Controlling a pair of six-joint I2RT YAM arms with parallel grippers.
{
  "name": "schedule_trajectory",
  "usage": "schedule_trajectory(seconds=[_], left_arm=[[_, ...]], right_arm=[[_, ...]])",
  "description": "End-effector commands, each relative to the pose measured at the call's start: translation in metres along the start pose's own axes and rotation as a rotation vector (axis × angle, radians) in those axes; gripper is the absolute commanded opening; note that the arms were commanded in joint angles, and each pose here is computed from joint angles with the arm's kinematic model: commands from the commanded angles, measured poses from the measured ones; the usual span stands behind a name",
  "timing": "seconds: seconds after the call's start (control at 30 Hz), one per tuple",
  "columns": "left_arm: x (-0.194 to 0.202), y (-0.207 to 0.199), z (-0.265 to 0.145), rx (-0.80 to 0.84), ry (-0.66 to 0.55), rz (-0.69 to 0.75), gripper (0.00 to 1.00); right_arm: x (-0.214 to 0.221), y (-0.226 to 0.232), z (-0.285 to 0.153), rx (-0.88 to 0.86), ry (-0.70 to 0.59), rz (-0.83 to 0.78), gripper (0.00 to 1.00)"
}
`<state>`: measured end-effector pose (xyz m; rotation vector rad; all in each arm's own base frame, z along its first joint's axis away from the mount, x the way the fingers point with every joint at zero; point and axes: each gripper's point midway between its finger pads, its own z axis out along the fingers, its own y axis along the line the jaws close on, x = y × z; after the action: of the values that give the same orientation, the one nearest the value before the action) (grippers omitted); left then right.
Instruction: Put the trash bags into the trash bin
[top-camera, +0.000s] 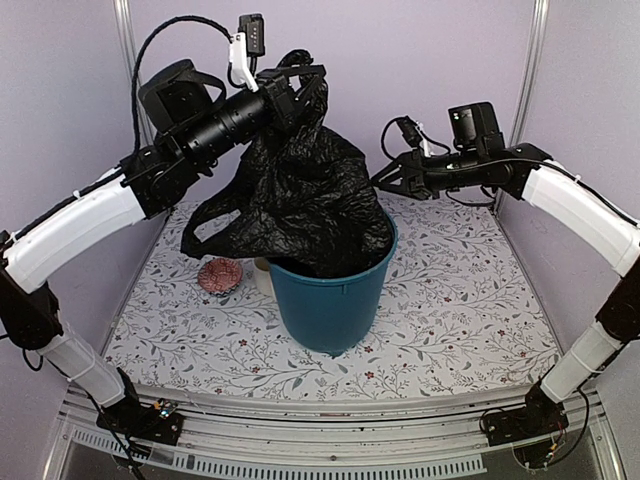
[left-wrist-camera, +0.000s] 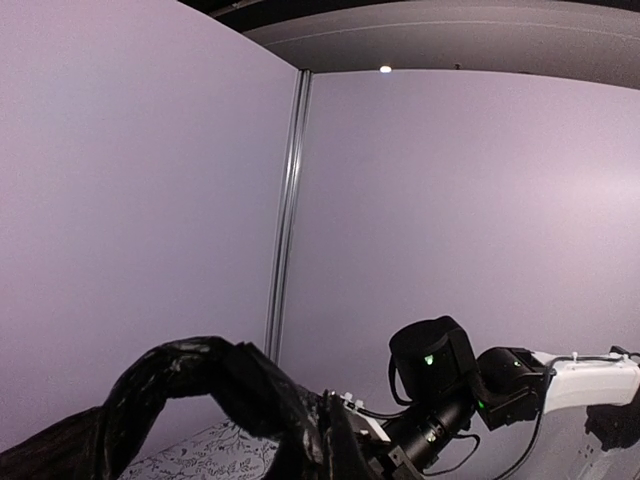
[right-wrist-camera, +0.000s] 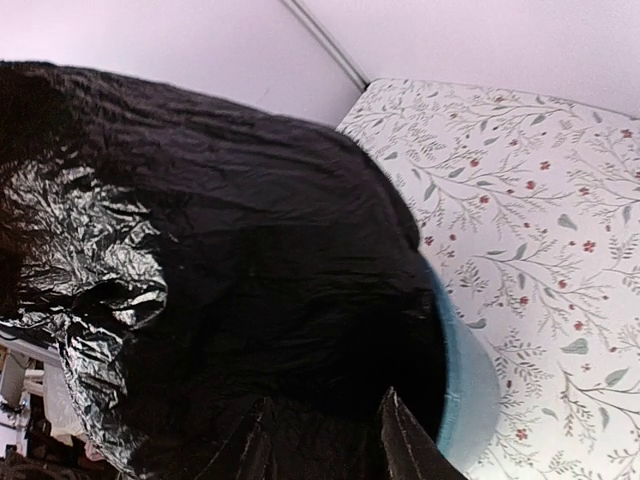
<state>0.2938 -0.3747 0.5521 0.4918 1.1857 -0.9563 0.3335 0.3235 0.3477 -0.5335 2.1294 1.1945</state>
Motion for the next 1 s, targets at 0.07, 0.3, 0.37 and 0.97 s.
schedule_trajectory(seconds=[0.07,0.3,0.37,0.97], left_arm=[[0.022,-0.005,0.006,0.031,0.027,-0.033,0.00],[0.006,-0.007,0.002,0.030,0.006,-0.015,0.00],[-0.003,-0.007,0.000,0.020,-0.008,0.002,0.00],[0.028,0.003,-0.004,-0.017,0.053,-0.019,0.00]], right_arm=[[-0.020,-0.003,-0.051,0.055,-0.112,-0.015,0.37],[-0.010,0.047,-0.041,-0.127,-0.054,-0.094,0.37],[0.002,0.063,-0.035,-0.177,-0.015,-0.136,0.39],[0.042,0.043,0.048,-0.106,0.179,-0.085,0.30]])
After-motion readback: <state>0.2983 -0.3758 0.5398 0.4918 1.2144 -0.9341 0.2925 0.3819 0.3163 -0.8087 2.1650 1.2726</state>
